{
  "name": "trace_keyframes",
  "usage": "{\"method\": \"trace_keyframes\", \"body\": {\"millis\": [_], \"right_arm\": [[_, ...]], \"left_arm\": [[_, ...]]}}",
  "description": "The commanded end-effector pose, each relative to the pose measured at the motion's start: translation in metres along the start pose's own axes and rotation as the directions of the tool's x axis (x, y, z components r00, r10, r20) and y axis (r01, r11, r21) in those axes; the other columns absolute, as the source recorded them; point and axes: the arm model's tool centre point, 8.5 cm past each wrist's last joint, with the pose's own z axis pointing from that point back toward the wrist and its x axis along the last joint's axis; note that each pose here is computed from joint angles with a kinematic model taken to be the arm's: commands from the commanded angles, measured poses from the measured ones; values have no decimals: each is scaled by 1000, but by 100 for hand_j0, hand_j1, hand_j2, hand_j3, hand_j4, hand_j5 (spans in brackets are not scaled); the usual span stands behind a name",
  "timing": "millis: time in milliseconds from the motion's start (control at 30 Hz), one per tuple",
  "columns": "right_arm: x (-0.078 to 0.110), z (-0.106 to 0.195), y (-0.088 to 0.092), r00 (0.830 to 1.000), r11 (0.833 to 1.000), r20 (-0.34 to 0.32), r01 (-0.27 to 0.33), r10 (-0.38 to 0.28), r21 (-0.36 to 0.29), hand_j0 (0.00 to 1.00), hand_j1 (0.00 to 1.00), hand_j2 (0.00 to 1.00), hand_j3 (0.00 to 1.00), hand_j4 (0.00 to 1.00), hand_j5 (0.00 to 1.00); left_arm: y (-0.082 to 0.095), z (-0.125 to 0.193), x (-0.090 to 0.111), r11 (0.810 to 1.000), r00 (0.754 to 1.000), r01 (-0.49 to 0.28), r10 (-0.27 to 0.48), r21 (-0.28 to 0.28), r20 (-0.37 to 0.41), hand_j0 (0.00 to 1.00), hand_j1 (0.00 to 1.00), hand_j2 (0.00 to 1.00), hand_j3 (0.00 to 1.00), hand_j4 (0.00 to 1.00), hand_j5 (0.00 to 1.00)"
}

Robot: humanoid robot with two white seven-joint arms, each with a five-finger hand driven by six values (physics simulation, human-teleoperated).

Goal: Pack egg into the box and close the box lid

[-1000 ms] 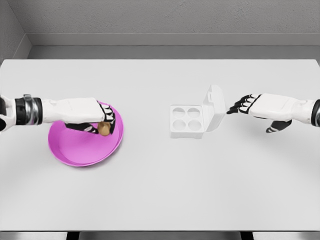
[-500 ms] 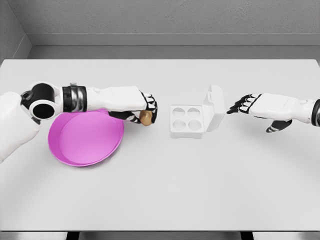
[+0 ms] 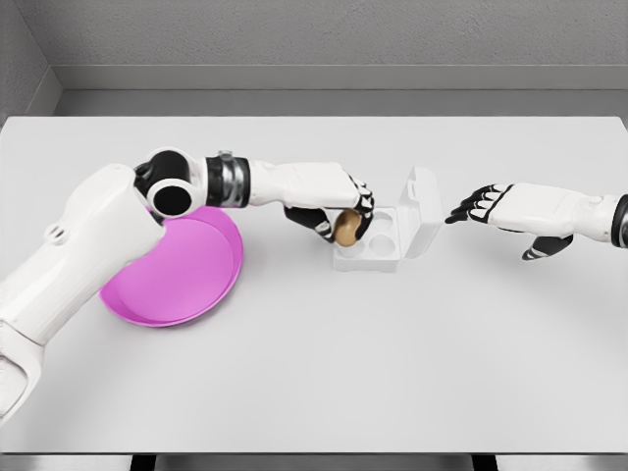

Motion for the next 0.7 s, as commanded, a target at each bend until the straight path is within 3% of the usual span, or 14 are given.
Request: {"method": "trace_keyframes", "body": {"millis": [0,267,367,667], "right_arm": [[0,0,0,1000,1000,-1,4,-4,-3,100,100,100,100,100,100],[0,1,0,1000,1000,0,5,-5,-2,100,100,100,100,100,100],[0,0,0,1000,1000,1,4,-4,-2,100,100,100,100,100,100],[0,1,-1,1000,1000,1,3,-3,-3,100,100,100,100,100,100]], "left_arm": [[0,-2,0,1000,1000,-12,12,5,1,35,35,35,35,35,35],[1,-7,2,1000,1000,-6,6,4,7,43,43,43,43,43,43],[-2,-11,0,1000,1000,-19,19,3,4,52,52,52,52,52,52],[-5,-8,-7,999,999,-38,38,2,-15,56,56,56,56,56,56]]}}
